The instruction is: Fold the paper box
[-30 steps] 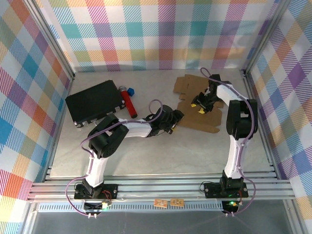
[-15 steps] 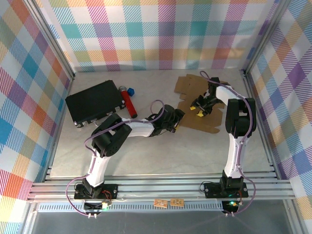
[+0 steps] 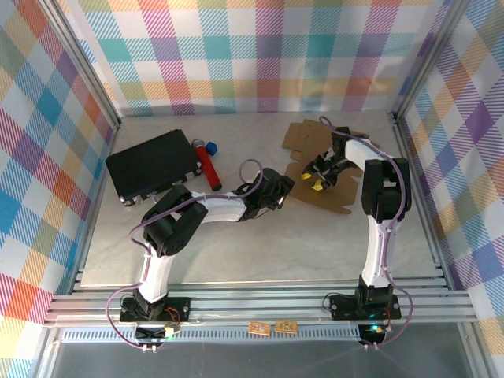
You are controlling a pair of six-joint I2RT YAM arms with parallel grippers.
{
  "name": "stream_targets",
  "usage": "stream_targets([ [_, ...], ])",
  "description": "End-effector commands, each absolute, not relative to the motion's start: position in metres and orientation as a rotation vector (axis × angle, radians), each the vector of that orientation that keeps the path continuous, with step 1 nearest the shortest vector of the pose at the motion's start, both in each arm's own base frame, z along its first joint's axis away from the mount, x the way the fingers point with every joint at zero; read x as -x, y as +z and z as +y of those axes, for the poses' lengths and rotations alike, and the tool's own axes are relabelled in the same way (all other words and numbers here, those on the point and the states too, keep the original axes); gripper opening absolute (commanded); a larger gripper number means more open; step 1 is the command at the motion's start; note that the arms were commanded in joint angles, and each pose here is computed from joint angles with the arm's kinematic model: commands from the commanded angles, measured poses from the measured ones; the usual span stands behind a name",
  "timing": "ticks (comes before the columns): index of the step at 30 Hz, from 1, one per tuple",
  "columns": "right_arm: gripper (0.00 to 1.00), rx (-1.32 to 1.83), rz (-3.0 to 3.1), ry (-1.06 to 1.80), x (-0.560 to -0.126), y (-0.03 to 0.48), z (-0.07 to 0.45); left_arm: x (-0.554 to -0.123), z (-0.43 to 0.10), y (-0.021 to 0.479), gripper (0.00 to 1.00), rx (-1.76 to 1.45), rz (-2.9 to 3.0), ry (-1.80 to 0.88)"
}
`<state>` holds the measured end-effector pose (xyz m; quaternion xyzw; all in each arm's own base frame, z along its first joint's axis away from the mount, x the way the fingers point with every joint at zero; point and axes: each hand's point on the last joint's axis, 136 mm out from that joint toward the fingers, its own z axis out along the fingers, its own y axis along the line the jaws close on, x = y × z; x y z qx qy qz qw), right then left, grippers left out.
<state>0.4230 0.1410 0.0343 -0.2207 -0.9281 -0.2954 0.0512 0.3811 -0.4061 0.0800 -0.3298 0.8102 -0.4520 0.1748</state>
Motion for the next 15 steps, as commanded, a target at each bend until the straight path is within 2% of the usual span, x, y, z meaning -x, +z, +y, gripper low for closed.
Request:
stream_targets([
  [1,0.48,0.671,-2.721,-0.914,-0.408,0.031,0.159,-0.380,-0.416,0.115,0.49,0.847,2.248,-1.360],
  [7,0.47,0.687,-2.698,-0.939,-0.408,0.033,0.163,-0.371,-0.427,0.080,0.46,0.870,2.349,-1.368],
  [11,0.46,0.686,-2.705,-0.923,-0.407,0.032,0.161,-0.372,-0.425,0.084,0.44,0.853,2.347,-1.346],
  [13,0.46,0.687,-2.710,-0.914,-0.408,0.032,0.160,-0.367,-0.414,0.089,0.52,0.861,2.381,-1.247],
  [15,0.46,0.694,-2.704,-0.924,-0.408,0.033,0.161,-0.358,-0.398,0.084,0.56,0.934,2.438,-1.131],
])
